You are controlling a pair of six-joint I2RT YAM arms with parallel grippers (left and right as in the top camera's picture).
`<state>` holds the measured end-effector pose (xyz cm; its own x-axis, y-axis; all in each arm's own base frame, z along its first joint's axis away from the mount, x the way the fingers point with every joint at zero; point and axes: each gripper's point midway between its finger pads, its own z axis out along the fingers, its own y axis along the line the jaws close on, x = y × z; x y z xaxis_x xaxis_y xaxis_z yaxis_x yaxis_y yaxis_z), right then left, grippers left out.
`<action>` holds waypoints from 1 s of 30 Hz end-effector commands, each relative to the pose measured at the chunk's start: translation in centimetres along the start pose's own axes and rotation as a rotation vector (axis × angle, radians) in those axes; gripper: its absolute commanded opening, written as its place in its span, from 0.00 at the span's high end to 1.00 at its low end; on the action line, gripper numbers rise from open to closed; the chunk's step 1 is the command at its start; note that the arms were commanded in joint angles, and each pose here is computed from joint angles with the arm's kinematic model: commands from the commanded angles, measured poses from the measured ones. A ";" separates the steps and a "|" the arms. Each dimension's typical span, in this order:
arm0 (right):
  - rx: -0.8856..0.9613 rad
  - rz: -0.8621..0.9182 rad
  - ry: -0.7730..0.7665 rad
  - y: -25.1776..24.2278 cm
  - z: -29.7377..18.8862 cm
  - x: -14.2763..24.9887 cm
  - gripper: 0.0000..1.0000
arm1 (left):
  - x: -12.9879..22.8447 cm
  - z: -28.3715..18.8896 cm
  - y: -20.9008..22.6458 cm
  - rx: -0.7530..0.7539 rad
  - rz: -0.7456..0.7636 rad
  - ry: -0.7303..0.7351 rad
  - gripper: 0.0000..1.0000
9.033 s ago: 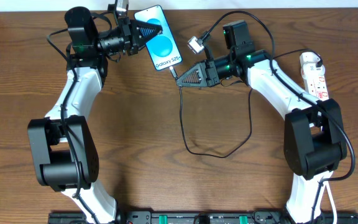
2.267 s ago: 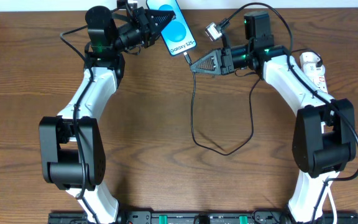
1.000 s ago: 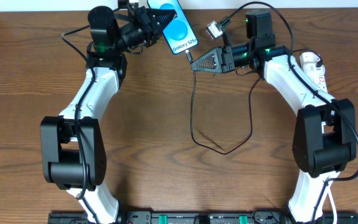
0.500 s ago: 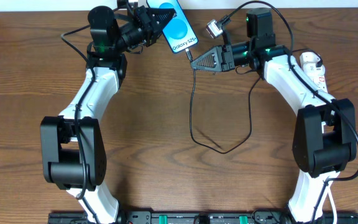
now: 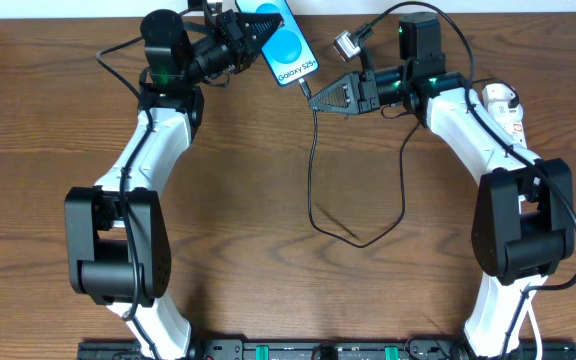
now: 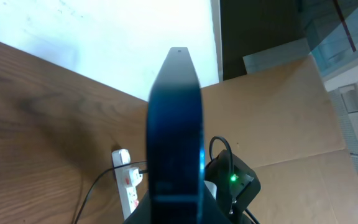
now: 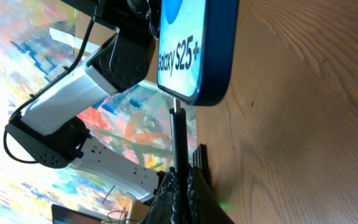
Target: Plug charger to phone and switch on socket
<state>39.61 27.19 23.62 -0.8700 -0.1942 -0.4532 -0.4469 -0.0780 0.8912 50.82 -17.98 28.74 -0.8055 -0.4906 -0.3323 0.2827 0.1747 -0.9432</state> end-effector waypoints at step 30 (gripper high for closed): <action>-0.029 -0.041 0.028 2.4 0.9 -0.3 0.99 | -1.2 -0.8 -1.8 0.019 0.044 -0.030 0.93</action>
<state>39.58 27.56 24.07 -0.8814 -0.2031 -0.4265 -0.4196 -0.0784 0.9043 50.58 -17.80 28.58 -0.8131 -0.4734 -0.3388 0.2889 0.1770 -0.9408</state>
